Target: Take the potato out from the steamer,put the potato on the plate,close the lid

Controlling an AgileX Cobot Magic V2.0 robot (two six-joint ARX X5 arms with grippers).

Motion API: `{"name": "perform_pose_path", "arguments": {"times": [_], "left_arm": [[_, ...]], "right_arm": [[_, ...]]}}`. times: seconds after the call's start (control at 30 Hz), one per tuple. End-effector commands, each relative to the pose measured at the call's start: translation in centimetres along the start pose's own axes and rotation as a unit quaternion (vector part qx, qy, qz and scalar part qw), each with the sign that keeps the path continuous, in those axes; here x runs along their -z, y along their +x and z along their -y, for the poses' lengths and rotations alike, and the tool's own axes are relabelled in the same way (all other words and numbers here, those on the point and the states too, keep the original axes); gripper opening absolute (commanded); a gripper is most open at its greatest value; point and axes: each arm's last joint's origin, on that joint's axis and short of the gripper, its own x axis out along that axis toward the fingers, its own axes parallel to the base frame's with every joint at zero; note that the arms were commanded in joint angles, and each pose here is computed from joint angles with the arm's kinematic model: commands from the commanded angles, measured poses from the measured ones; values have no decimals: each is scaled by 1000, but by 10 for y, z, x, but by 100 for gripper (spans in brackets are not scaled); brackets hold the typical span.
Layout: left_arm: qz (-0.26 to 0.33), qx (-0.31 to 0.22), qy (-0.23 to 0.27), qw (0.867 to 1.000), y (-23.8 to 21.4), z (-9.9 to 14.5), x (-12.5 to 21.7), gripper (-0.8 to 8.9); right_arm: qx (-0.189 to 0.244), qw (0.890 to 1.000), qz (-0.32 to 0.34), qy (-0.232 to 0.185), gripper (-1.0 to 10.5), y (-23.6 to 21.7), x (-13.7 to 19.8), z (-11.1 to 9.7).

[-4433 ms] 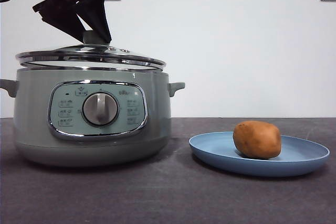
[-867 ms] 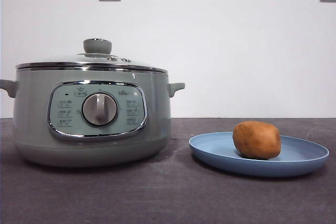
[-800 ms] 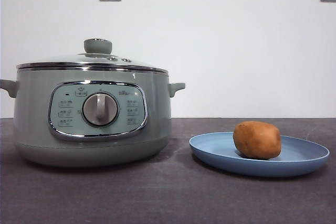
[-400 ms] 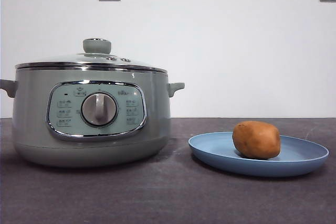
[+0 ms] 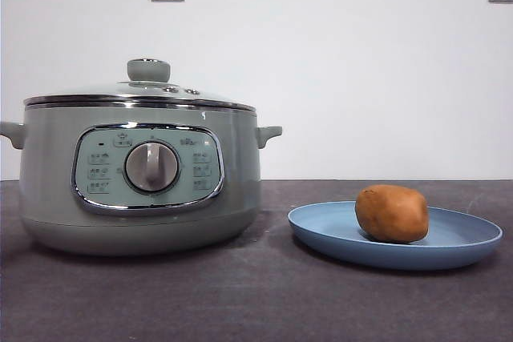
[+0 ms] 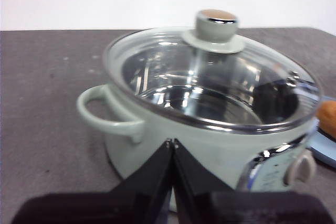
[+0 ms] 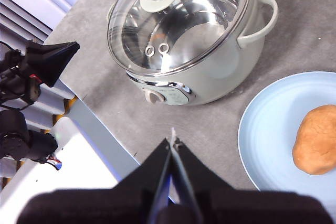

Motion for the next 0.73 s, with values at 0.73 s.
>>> {"name": "perform_pose_path", "arguments": {"times": [0.73], "left_arm": [[25,-27,-33,999,2,-9,38,0]], "right_arm": [[0,1000,0,-4,-1,1,0,1]]}}
